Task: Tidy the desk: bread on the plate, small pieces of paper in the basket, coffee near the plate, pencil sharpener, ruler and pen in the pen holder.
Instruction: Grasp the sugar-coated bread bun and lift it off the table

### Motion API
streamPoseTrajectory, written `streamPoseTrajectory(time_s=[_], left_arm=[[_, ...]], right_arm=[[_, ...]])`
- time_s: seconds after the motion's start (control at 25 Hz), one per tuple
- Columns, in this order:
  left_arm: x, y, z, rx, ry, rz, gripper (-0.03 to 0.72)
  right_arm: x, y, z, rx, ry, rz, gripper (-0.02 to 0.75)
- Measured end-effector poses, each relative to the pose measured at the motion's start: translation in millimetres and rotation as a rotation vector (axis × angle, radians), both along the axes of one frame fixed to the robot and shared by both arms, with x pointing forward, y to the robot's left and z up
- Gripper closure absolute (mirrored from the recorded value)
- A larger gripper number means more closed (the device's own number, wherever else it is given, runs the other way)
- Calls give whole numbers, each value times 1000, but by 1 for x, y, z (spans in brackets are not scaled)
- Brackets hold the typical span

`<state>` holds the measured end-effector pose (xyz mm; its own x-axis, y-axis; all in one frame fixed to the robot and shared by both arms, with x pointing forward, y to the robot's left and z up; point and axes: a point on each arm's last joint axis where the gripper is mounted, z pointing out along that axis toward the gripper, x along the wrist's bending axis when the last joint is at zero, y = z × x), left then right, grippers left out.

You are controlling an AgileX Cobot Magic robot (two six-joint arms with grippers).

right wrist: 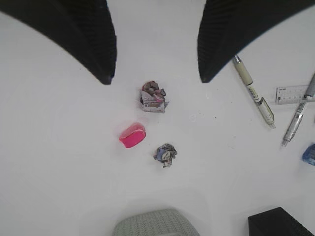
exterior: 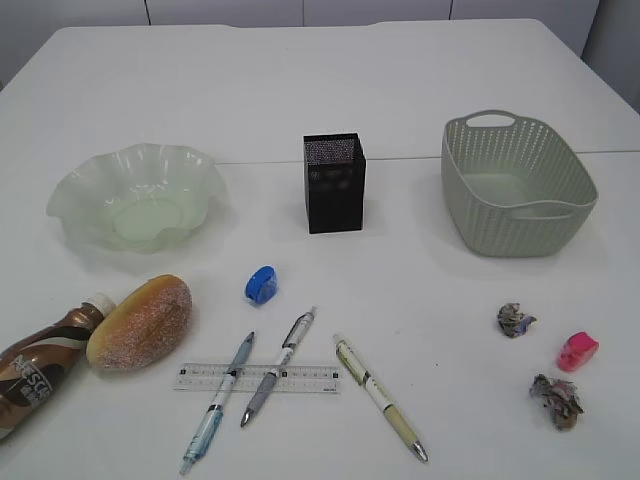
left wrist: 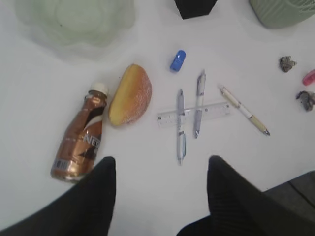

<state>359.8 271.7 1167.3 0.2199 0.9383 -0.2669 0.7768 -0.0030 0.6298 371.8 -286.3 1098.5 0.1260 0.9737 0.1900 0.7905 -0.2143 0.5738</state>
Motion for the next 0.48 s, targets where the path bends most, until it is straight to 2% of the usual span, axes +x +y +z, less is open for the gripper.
streamPoseTrajectory(time_s=[0.12, 0.32, 0.4, 0.48], left_arm=[[38, -2, 19, -2, 14, -22, 223], [106, -29, 20, 5, 93, -132, 173], [127, -44, 11, 37, 135, -170, 169], [145, -58, -8, 109, 192, -209, 169]], right_arm=[[19, 2, 2, 5, 39, 1, 321], [40, 4, -2, 2, 97, 13, 322], [45, 4, -3, 0, 115, 18, 322], [47, 5, -3, -3, 119, 22, 322]])
